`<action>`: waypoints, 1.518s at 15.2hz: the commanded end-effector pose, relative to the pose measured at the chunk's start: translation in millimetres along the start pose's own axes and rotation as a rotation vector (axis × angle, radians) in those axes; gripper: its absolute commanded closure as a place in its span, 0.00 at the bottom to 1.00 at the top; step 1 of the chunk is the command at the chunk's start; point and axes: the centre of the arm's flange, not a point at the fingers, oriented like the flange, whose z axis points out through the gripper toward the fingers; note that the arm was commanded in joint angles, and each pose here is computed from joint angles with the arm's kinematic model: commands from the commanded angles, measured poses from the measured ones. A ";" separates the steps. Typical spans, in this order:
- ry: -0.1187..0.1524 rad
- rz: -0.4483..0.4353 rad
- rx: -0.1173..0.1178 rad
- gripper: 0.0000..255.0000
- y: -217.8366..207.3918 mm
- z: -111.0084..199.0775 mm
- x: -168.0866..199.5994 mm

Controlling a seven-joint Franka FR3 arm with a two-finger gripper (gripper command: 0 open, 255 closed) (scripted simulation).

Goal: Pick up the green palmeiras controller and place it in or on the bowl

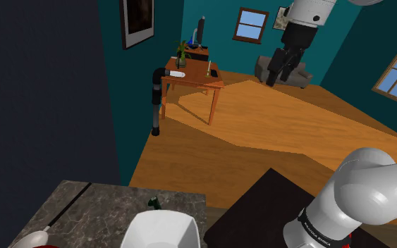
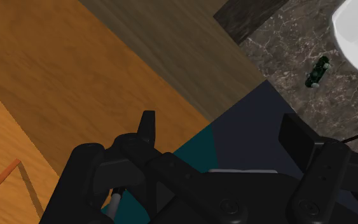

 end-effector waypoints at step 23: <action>-0.029 0.029 -0.026 0.00 -188.5 218.0 57.3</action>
